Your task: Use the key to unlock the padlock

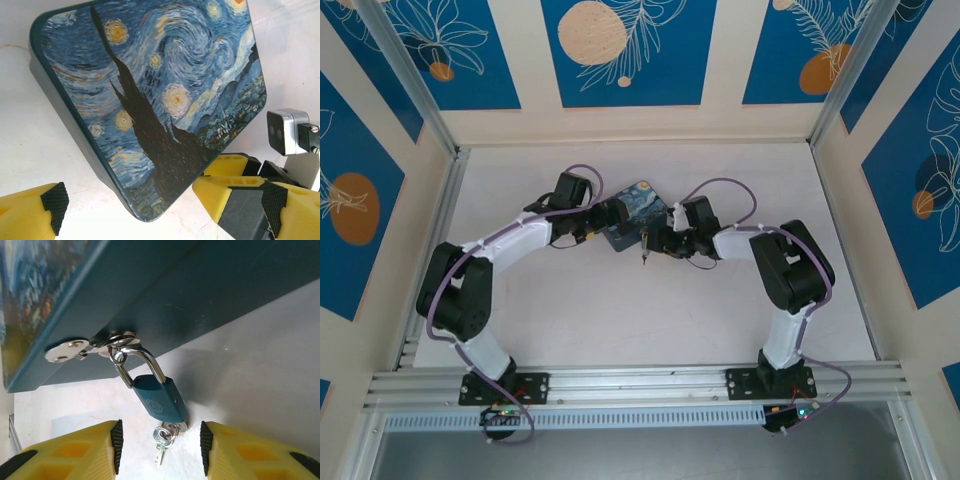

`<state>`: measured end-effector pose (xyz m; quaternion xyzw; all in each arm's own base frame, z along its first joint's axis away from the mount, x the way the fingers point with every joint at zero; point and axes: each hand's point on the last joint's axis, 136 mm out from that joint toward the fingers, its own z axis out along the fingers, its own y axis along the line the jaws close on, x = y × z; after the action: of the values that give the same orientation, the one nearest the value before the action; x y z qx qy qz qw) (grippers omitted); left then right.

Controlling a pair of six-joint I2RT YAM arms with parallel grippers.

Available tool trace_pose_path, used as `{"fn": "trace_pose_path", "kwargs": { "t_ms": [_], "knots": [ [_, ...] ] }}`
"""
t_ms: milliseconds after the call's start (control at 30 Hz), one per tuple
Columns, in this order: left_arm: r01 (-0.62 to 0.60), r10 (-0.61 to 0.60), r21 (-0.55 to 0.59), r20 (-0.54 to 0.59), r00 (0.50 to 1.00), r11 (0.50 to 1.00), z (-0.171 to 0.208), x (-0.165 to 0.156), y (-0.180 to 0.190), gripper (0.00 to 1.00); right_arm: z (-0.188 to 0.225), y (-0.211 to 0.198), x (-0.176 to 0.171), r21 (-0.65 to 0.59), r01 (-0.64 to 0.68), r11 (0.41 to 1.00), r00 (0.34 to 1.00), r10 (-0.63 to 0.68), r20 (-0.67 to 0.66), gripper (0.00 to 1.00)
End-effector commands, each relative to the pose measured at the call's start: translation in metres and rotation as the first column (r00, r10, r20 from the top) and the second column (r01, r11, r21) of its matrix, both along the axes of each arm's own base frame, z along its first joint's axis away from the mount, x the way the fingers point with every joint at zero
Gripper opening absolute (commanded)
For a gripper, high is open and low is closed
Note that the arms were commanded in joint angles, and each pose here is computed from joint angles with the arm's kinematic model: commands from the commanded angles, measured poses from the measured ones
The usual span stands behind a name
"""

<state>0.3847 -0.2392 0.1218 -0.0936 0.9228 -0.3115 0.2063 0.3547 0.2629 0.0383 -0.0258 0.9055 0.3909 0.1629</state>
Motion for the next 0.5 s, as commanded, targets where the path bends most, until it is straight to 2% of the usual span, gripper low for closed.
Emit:
{"fn": "trace_pose_path", "kwargs": {
  "t_ms": [0,467],
  "knots": [
    [0.002,-0.001,-0.023,0.006,1.000,1.000,0.009,0.009,0.000,1.00,-0.007,0.004,-0.003,-0.044,-0.047,0.998,0.999,0.048,0.015,0.46],
    [-0.009,0.009,-0.047,0.010,1.000,0.999,0.011,0.014,0.004,1.00,-0.026,0.011,0.004,-0.114,-0.037,0.993,0.999,0.038,0.007,0.41]
  ]
}}
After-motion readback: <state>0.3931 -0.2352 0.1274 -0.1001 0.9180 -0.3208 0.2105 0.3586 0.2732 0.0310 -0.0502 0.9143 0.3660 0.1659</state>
